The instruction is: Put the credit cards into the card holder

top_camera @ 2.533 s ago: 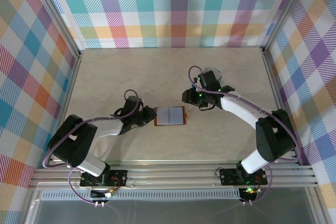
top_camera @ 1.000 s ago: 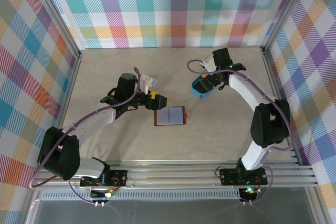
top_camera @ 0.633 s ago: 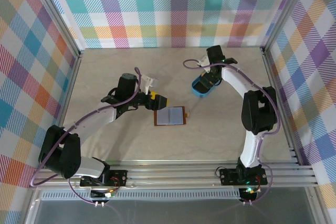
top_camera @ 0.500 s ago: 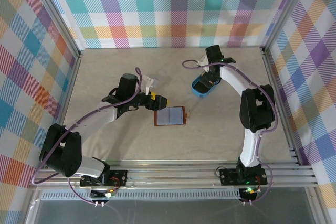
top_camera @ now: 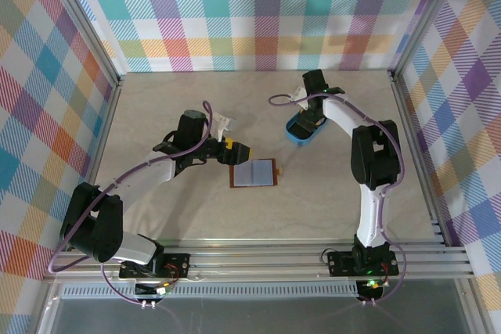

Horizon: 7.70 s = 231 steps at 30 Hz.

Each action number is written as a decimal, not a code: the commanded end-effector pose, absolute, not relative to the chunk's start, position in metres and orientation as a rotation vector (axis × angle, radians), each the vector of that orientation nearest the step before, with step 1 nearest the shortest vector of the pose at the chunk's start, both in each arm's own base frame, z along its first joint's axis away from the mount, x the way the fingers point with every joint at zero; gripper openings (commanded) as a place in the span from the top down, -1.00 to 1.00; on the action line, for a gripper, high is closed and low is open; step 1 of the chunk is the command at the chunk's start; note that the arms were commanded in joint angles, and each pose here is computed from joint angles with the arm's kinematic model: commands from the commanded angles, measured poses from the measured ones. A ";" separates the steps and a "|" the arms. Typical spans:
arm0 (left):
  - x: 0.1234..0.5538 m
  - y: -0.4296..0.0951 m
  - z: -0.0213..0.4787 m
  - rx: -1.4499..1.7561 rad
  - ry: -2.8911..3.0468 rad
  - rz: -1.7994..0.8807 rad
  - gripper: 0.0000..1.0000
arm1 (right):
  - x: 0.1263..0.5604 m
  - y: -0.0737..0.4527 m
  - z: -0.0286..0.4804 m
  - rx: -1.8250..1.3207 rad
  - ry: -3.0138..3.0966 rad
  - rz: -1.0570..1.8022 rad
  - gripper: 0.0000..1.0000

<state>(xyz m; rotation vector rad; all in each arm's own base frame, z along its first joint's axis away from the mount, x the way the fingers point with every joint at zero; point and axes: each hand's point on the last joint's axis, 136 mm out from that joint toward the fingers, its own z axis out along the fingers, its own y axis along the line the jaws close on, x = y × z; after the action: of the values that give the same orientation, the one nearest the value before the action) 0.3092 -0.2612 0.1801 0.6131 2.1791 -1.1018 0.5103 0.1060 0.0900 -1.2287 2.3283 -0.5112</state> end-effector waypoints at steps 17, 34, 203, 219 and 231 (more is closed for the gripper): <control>0.316 -0.258 0.186 0.626 2.155 -1.063 -0.67 | 0.547 0.101 0.102 -1.192 2.212 -0.671 -0.94; 0.317 -0.258 0.185 0.622 2.160 -1.062 -0.67 | 0.542 0.105 0.112 -1.161 2.227 -0.625 -0.55; 0.273 -0.265 0.276 -0.224 2.073 -1.663 1.00 | 0.237 0.288 0.281 -1.156 0.941 -0.277 -0.28; 0.287 -0.249 0.287 -0.208 1.945 -1.529 1.00 | 0.201 0.290 0.253 -0.146 1.904 1.193 -0.28; 0.290 -0.246 0.283 -0.241 1.916 -1.528 1.00 | 0.220 0.302 0.240 0.141 2.006 1.502 -0.27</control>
<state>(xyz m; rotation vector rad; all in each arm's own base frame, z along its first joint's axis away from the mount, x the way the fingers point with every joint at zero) 0.2900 -0.2487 0.2768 -0.2497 1.9711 -1.5278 0.2198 0.2957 0.2291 -0.0041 2.0302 1.2825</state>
